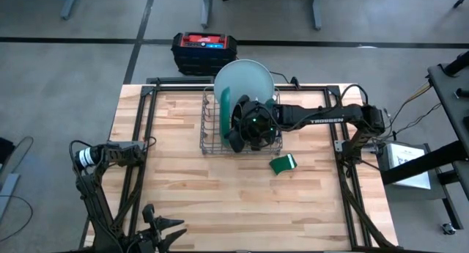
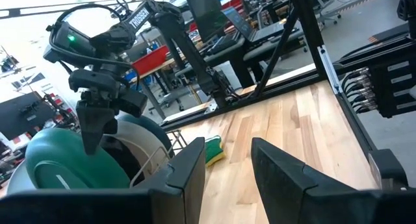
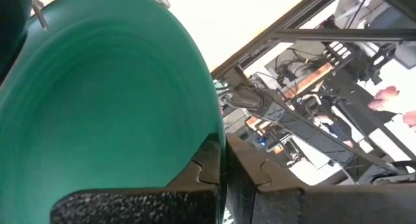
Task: Sort dishes
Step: Put the green plate in the dish rack, then return to Home Position
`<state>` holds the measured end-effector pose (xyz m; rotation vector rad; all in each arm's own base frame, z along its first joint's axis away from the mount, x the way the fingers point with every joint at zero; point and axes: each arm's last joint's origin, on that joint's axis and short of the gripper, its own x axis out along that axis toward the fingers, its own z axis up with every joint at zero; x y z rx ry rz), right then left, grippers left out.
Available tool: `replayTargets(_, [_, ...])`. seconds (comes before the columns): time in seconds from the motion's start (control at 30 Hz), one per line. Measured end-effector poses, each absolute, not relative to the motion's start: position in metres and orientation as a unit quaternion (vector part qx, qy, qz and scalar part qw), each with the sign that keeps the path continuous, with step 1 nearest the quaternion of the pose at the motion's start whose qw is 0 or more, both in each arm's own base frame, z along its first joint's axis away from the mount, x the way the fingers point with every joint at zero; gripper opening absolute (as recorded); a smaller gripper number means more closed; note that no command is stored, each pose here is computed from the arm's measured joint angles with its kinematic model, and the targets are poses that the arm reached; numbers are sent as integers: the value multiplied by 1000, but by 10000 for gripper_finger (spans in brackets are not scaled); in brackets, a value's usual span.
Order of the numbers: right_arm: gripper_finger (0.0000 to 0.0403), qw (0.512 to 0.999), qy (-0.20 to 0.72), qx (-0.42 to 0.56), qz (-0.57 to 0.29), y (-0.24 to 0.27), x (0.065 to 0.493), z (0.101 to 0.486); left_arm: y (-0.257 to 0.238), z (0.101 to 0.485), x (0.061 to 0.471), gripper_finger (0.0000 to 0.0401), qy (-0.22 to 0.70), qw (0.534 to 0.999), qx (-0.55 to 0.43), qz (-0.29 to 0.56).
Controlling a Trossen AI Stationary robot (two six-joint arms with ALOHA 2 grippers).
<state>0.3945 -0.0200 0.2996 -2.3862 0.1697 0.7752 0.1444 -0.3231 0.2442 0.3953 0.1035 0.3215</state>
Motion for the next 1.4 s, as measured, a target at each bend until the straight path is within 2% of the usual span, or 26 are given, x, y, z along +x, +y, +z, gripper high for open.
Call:
replayTargets(0.63, [45, 379, 97, -868, 307, -20, 392, 296, -323, 244, 144, 116, 51, 967, 195, 159])
replayTargets(1.0, [72, 385, 98, -865, 306, -20, 392, 295, -324, 244, 145, 116, 50, 967, 191, 159])
replayTargets(1.27, [72, 388, 97, -869, 291, -20, 392, 299, -324, 244, 145, 116, 53, 968, 189, 158])
replayTargets(1.4, [62, 395, 84, -879, 252, -20, 389, 314, -324, 244, 145, 116, 53, 968, 189, 158])
